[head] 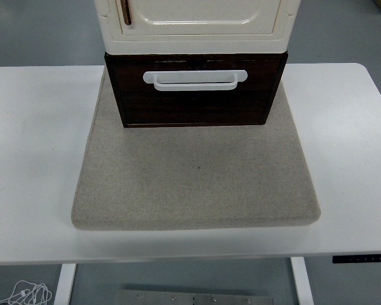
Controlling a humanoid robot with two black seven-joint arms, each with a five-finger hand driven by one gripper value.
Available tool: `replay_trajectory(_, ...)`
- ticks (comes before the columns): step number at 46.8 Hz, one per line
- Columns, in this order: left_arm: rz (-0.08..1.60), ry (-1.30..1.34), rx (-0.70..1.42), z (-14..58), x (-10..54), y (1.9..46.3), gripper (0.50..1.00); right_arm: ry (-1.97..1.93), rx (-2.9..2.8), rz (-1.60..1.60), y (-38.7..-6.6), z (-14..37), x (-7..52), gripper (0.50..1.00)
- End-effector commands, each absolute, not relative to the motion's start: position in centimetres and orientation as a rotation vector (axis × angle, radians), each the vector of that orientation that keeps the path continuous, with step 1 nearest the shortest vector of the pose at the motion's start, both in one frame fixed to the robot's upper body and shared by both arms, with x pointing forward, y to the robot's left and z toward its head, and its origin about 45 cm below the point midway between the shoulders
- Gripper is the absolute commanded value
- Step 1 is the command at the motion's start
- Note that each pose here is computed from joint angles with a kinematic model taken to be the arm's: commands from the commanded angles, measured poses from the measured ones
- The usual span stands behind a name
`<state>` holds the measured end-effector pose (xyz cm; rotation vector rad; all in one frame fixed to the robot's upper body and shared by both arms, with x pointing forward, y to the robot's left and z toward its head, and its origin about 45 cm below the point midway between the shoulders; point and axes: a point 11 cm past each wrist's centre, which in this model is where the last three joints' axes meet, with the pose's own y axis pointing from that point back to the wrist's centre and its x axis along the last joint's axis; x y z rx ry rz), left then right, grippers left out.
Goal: Open the drawer under the combination cabinet
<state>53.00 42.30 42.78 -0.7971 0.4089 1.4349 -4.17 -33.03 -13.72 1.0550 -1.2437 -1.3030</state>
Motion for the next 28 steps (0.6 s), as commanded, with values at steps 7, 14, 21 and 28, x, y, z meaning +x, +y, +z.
replay_trajectory(7,1.418,0.233,-0.745,50.5,52.7,42.5,1.0,-1.243,1.056,-1.304,-33.0,-13.7,-4.2,0.928)
replay_trajectory(14,1.342,0.121,-0.708,55.4,52.3,40.3,1.0,-1.243,1.056,-1.304,-33.0,-13.7,-4.2,0.926)
replay_trajectory(21,1.232,-0.025,-0.672,61.3,50.5,37.7,1.0,-1.244,1.055,-1.303,-33.0,-13.7,-4.2,0.926)
replay_trajectory(28,1.124,-0.167,-0.612,65.6,48.2,34.7,1.0,-1.244,1.055,-1.303,-33.0,-13.7,-4.2,0.926)
